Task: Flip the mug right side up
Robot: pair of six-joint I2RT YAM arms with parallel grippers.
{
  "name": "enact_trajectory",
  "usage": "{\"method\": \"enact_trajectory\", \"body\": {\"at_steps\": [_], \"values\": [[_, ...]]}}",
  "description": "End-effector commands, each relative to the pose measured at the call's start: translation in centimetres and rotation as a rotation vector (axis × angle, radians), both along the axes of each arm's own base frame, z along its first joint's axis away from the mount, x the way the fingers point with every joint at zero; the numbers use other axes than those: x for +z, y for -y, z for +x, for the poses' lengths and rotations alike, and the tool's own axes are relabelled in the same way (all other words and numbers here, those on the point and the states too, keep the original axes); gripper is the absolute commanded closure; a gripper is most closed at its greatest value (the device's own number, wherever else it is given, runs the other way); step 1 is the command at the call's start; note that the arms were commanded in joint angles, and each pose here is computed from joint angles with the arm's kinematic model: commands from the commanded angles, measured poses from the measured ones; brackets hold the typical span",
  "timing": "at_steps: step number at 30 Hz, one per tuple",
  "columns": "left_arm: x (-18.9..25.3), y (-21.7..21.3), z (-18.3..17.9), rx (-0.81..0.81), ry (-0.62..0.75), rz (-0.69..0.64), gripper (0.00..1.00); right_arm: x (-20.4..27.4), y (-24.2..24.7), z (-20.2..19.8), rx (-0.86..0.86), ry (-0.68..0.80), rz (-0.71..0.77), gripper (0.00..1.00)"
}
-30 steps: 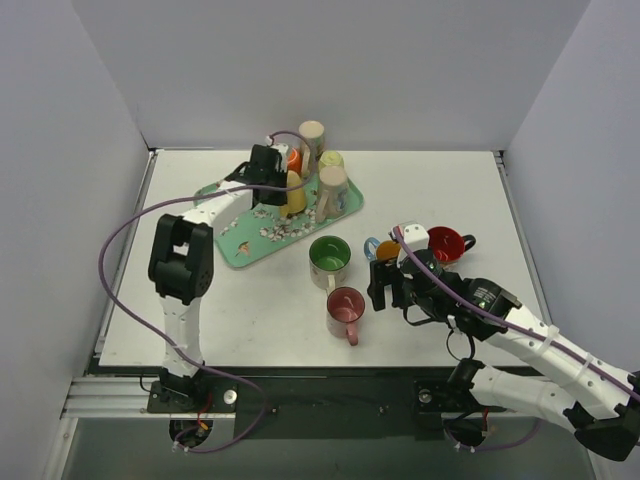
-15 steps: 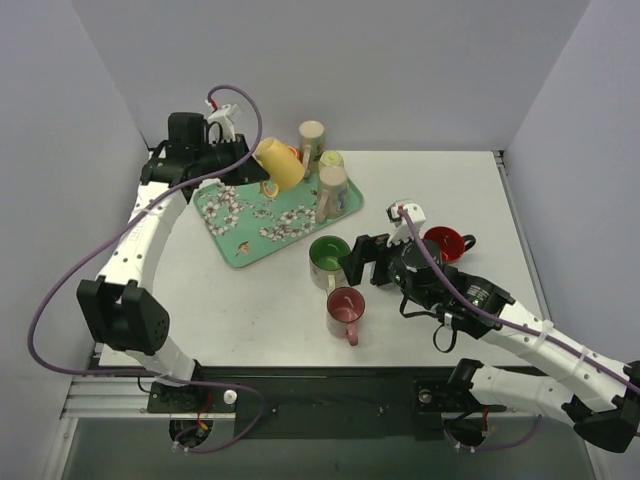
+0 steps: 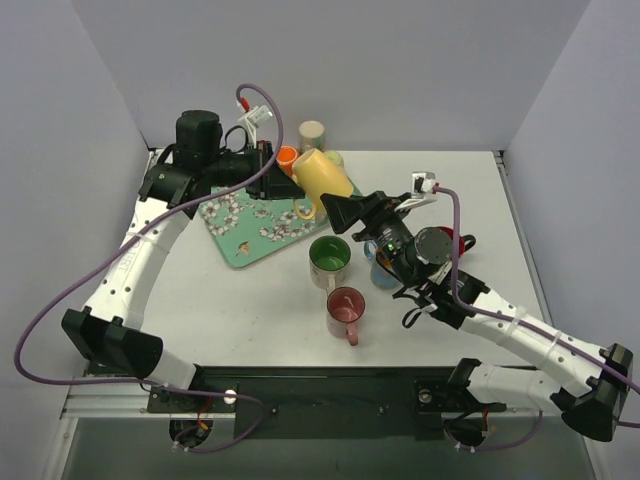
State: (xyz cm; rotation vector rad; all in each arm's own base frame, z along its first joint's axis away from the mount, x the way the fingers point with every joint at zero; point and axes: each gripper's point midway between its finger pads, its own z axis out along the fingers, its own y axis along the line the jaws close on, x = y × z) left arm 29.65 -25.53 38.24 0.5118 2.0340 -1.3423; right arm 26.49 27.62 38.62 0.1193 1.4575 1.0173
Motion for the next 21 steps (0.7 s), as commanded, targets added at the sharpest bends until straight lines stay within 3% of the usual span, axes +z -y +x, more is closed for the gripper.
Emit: {"method": "enact_trajectory", "body": {"at_steps": [1,7,9,10,11,14,15,16,17,18,19,20,21], "values": [[4.7,1.3,-3.8,-0.130,0.069,-0.113,1.00,4.1,-0.3,0.6,-0.002,0.047,0.204,0.23],[4.4,2.4,-4.7,-0.179,0.050,-0.133,1.00,4.4,-0.4,0.4,0.013,0.059,0.255,0.25],[3.2,2.9,-5.0,-0.198,0.028,-0.119,1.00,5.3,-0.4,0.1,0.027,0.098,0.261,0.38],[2.7,3.2,-5.2,-0.208,0.014,-0.116,1.00,5.7,-0.4,0.0,0.033,0.114,0.261,0.53],[1.8,3.6,-5.5,-0.224,-0.008,-0.109,1.00,6.1,-0.8,-0.3,0.056,0.132,0.245,0.59],[0.8,3.7,-5.5,-0.232,0.006,-0.092,1.00,6.2,-1.0,-0.7,0.071,0.150,0.165,1.00],[0.5,3.5,-4.6,-0.189,0.030,-0.064,1.00,5.6,-1.1,-0.6,0.071,0.129,0.127,1.00],[-0.1,3.1,-4.4,-0.178,0.058,-0.028,0.72,5.7,-0.7,-0.8,0.059,0.140,0.097,1.00],[-0.3,2.6,-3.1,-0.113,0.087,0.010,0.57,4.6,-0.5,-0.5,0.040,0.107,0.041,1.00],[-0.8,2.0,-2.5,-0.086,0.115,0.048,0.29,4.5,0.1,-0.5,0.016,0.111,-0.006,1.00],[-1.4,1.0,-1.0,-0.005,0.132,0.094,0.18,3.1,0.4,-0.6,0.009,0.070,-0.100,1.00],[-2.2,0.2,-0.2,0.029,0.157,0.133,0.15,3.6,1.2,-0.8,-0.010,0.080,-0.151,1.00],[-2.7,-1.1,1.1,0.091,0.175,0.167,0.15,1.2,1.7,-1.0,-0.010,0.018,-0.268,1.00]]}}
